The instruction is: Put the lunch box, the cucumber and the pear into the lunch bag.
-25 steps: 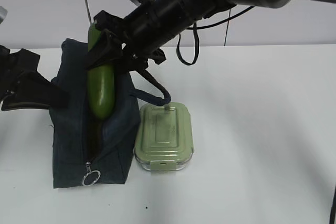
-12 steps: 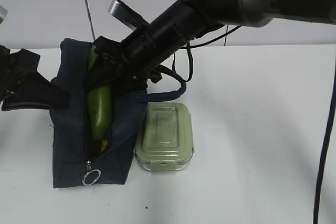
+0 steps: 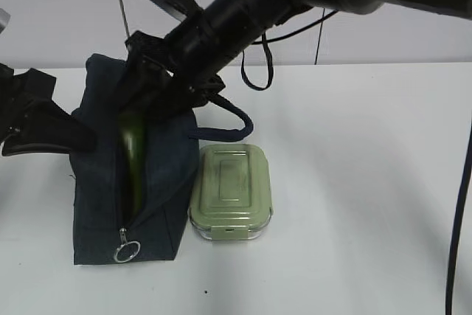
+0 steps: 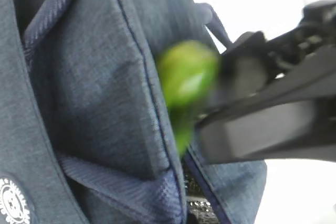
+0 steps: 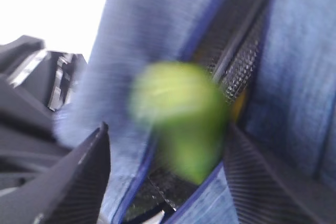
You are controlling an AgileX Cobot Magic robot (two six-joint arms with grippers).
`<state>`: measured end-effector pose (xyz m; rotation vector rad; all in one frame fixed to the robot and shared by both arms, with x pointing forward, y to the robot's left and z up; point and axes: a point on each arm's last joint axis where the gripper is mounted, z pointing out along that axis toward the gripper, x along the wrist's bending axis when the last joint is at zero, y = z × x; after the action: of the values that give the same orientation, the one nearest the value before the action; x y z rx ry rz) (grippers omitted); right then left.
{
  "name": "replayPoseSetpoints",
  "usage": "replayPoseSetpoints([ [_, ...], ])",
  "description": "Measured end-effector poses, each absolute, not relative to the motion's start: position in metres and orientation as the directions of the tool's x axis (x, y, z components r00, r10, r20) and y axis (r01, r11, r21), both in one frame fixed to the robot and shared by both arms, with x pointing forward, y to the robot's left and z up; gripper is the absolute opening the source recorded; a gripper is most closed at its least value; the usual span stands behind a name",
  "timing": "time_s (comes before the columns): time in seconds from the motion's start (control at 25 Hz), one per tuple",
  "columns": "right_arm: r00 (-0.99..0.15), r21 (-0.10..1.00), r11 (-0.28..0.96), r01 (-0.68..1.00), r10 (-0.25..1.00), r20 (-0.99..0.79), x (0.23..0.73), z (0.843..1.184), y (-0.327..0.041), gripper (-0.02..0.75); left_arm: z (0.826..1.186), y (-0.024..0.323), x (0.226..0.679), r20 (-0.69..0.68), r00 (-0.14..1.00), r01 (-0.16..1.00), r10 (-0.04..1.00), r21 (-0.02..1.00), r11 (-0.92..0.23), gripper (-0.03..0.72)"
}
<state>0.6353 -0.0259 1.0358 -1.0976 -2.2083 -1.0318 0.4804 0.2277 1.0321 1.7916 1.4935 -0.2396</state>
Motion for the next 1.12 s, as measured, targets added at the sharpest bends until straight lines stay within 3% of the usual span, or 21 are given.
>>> replayPoseSetpoints([
  [0.36,-0.725,0.607,0.433,0.667,0.567,0.391,0.648,1.108,-0.038,0.526,1.032,0.228,0.48,-0.588,0.293,0.9,0.754,0.436,-0.009,-0.015],
  [0.68,-0.623,0.638,0.419,0.646,0.772,0.124,0.639,1.16,-0.076,0.473,1.032,0.228,0.48,-0.588,0.293,0.9,0.754,0.436,-0.009,-0.015],
  [0.84,-0.587,0.668,0.394,0.631,0.806,0.079,0.628,1.184,-0.088,0.426,1.032,0.228,0.48,-0.586,0.294,0.9,0.755,0.436,-0.011,-0.015],
  [1.12,-0.58,0.682,0.387,0.621,0.812,0.067,0.596,1.211,-0.105,0.416,1.032,0.228,0.48,-0.585,0.294,0.9,0.756,0.437,-0.012,-0.015],
])
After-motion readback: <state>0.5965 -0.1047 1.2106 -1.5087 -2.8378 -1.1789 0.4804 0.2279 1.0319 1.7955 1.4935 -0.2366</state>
